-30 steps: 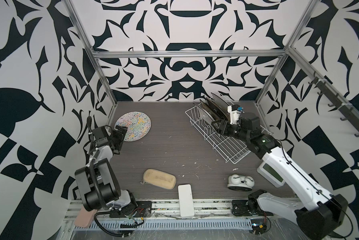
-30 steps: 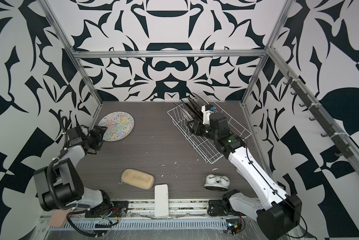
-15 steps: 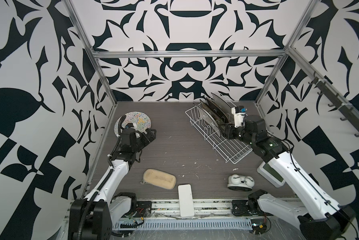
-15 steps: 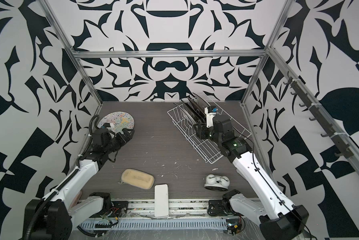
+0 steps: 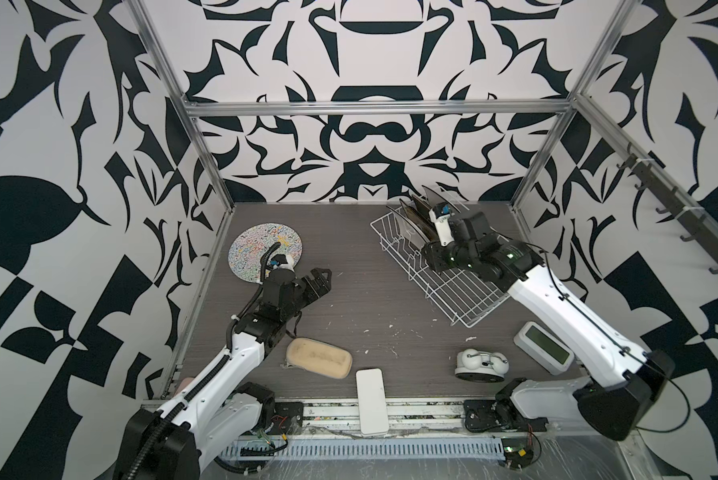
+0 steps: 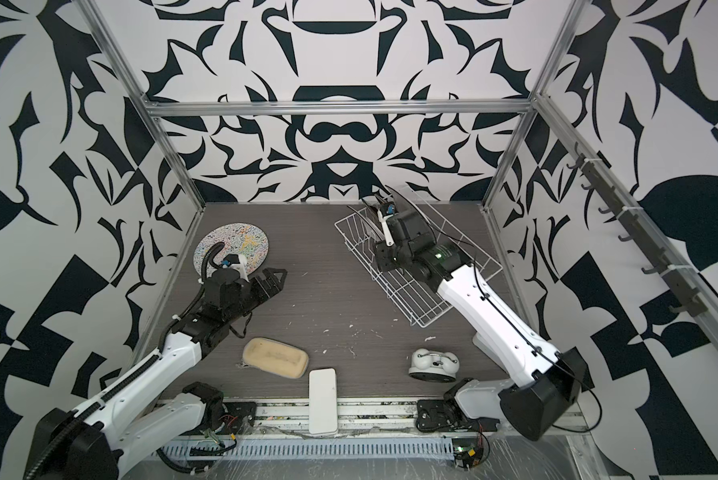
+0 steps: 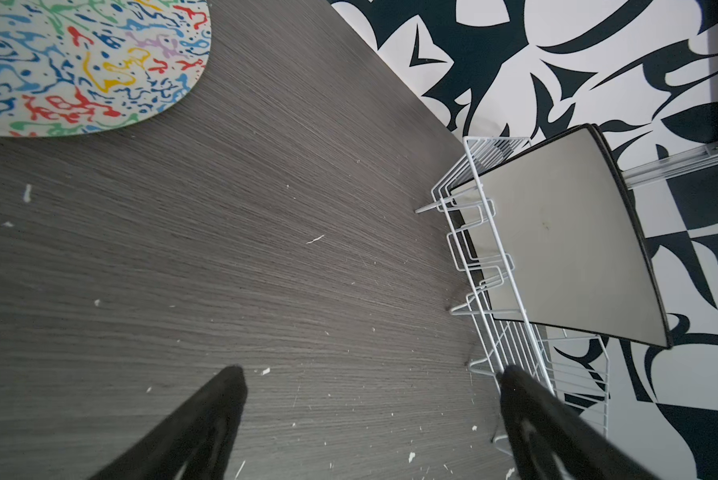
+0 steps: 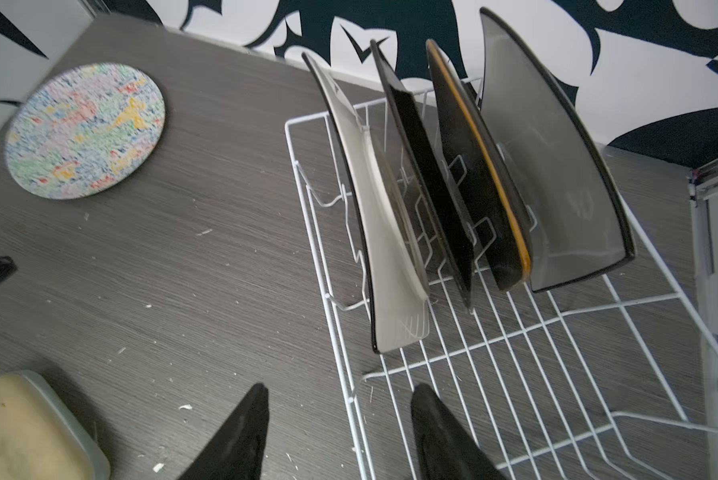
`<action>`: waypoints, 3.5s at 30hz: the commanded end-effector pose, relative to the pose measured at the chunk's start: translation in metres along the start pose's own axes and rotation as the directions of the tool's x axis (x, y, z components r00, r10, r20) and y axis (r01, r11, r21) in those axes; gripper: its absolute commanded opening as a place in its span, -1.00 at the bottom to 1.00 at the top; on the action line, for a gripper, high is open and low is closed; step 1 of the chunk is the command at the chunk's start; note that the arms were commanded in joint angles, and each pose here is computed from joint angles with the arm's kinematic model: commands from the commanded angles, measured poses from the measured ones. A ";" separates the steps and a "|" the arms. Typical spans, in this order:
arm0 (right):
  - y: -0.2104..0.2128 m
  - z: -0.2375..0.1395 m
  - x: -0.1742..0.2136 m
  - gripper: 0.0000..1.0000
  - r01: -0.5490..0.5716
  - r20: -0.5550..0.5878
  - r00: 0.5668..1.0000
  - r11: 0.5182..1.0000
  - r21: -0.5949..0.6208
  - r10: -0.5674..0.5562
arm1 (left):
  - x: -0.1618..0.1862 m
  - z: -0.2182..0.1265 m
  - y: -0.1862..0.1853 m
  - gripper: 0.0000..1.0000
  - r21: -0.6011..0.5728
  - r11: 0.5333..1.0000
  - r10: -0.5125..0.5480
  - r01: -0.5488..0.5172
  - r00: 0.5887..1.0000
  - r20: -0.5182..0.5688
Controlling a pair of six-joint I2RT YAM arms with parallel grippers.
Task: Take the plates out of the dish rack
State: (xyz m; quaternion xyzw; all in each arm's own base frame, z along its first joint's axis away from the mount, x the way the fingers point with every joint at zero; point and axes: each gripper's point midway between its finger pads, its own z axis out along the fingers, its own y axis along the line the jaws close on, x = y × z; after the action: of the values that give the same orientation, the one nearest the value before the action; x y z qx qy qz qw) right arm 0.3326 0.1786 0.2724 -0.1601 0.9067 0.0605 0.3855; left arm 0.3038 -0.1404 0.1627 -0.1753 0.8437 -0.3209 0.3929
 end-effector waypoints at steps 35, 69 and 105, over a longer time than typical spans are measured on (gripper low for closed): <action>-0.010 0.056 -0.054 -0.17 0.319 -0.174 0.945 0.900 0.297 -0.278 | 0.004 0.012 -0.012 1.00 0.050 0.999 0.009 -0.007 0.999 -0.037; -0.018 0.101 -0.048 -0.17 0.468 -0.354 0.869 0.804 0.366 -0.345 | 0.012 0.018 -0.010 0.99 0.064 0.998 0.000 0.004 0.998 -0.069; -0.032 0.118 -0.038 -0.46 0.523 -0.433 0.827 0.774 0.357 -0.359 | 0.020 0.023 0.002 0.99 0.032 0.999 -0.017 0.020 0.996 -0.083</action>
State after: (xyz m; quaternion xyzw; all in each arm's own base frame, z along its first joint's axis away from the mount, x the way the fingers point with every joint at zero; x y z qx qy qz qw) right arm 0.4475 0.1880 0.2042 -0.2889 0.8840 -0.2764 0.2425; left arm 0.3112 -0.1601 0.1466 -0.1615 0.8503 -0.3475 0.3608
